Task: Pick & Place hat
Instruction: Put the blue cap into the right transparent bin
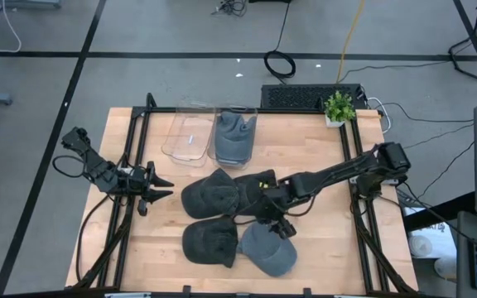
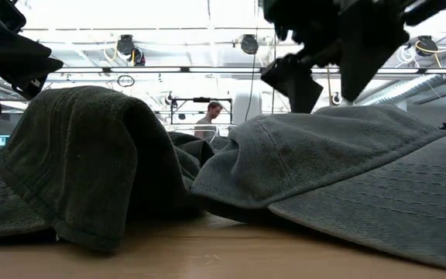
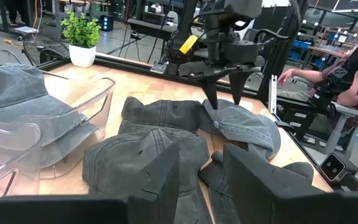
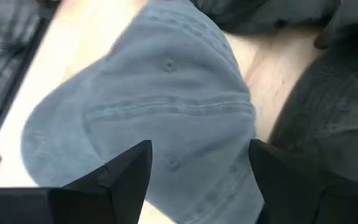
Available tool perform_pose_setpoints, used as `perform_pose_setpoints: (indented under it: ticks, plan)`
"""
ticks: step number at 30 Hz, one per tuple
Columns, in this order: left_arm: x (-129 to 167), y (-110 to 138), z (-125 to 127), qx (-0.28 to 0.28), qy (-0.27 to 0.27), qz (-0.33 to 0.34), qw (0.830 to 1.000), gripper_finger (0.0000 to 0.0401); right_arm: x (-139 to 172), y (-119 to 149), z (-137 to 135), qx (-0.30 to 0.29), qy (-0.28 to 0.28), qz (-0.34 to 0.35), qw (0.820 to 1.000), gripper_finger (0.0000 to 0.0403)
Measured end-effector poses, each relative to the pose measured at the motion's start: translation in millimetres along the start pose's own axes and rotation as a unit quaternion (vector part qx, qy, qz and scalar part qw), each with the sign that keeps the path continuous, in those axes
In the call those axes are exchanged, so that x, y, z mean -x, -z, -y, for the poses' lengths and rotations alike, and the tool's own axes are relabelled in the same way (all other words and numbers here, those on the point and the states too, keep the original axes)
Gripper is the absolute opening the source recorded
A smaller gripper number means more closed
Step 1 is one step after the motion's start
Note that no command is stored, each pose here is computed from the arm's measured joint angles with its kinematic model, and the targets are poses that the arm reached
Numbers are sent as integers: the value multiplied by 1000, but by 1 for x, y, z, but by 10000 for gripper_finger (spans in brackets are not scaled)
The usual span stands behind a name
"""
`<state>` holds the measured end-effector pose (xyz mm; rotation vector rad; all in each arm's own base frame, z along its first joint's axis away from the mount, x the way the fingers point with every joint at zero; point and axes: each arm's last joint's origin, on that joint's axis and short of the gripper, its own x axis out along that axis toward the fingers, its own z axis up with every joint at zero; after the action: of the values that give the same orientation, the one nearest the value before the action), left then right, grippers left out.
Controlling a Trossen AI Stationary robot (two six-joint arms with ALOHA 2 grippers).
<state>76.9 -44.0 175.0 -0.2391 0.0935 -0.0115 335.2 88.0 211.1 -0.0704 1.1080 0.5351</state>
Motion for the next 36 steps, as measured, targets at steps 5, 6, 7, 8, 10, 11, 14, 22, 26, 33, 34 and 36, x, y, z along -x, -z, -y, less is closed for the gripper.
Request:
perform_pose_setpoints:
  ticks: [5,6,7,8,10,11,14,22,26,33,34,36]
  plan:
    - [0,0,0,0,0,0,1000,132,-6,3,9,9,16,-15,1000,256]
    - [0,0,0,0,0,0,1000,132,-6,3,9,12,23,-16,1000,256]
    - [0,0,0,0,0,0,1000,131,-5,3,11,14,30,-15,999,256]
    - [0,0,0,0,0,0,1000,131,-5,3,12,14,33,-14,999,256]
    - [0,0,0,0,0,0,1000,132,-4,3,13,7,31,-16,999,255]
    - [0,0,0,0,0,0,1000,131,-4,4,13,2,30,-21,999,255]
    - [0,0,0,0,0,0,1000,132,-4,8,11,-9,4,-37,999,255]
    - [0,0,0,0,0,0,1000,132,-15,23,7,-15,-31,-57,998,255]
    - [0,0,0,0,0,0,1000,132,-20,25,9,-10,-29,-43,999,253]
    - [0,0,0,1,0,0,1000,132,-21,26,9,5,-29,-38,999,175]
    - [0,0,0,1,0,0,1000,132,-21,26,9,6,-29,-38,999,155]
    - [0,0,0,0,0,0,1000,131,-21,26,10,13,-32,-37,999,109]
